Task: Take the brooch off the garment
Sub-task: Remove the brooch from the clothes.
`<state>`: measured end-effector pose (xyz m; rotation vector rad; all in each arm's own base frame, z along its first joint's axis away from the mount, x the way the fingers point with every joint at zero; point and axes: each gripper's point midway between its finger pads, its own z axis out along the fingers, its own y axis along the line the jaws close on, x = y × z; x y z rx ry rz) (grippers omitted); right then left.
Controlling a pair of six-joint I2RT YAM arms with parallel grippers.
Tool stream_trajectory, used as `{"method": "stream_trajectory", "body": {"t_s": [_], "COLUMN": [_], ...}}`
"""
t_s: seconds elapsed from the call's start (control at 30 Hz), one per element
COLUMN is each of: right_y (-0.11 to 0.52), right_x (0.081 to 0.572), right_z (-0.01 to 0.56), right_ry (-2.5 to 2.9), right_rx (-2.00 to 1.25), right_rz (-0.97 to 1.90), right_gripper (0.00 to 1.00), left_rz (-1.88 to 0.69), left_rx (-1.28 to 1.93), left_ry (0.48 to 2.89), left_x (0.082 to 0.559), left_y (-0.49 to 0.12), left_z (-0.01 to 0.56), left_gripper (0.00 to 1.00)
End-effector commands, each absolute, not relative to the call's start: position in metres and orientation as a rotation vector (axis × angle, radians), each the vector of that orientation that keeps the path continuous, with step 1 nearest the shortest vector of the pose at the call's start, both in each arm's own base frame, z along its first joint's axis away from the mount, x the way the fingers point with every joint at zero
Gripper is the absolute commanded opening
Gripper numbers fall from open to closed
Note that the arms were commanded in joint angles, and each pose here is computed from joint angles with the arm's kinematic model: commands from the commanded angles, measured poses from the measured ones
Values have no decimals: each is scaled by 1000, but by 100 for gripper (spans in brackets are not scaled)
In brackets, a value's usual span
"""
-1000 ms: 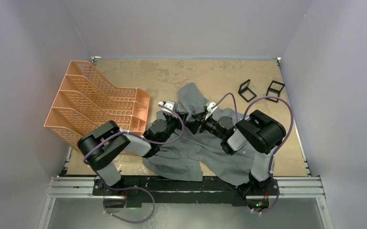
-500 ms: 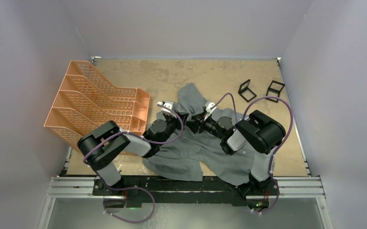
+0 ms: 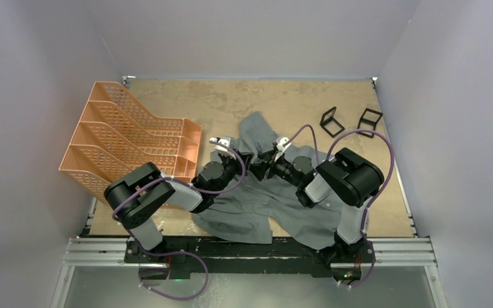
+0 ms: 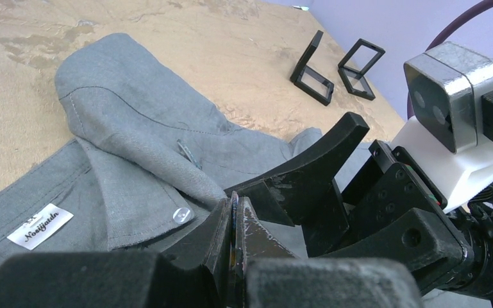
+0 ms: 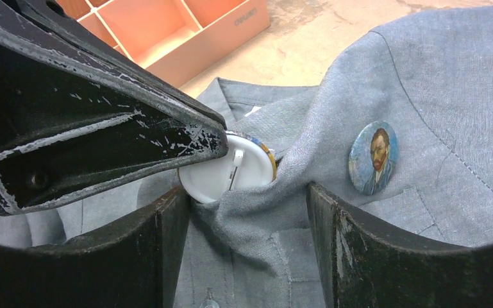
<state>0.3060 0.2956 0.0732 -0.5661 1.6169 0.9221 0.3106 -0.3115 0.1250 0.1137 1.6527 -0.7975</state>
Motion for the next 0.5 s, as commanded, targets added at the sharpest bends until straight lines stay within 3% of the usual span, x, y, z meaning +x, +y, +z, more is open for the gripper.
{"method": "stream_trajectory", "body": {"t_s": [0.0, 0.17, 0.47], "right_y": [297, 298, 298], "right_x": [304, 305, 302], "right_z": [212, 210, 206], "right_ry": [1035, 1039, 1038], "right_rx": [-515, -517, -544], "right_rz": [950, 953, 945], "right_gripper": [69, 65, 46], "left_rz": [-882, -901, -909], "left_rx": [76, 64, 80], "left_ry": [1595, 1592, 1619], "left_x": [308, 307, 304], "left_y": [-317, -318, -321], "left_z": [141, 141, 136], "left_gripper": [0, 0, 0]}}
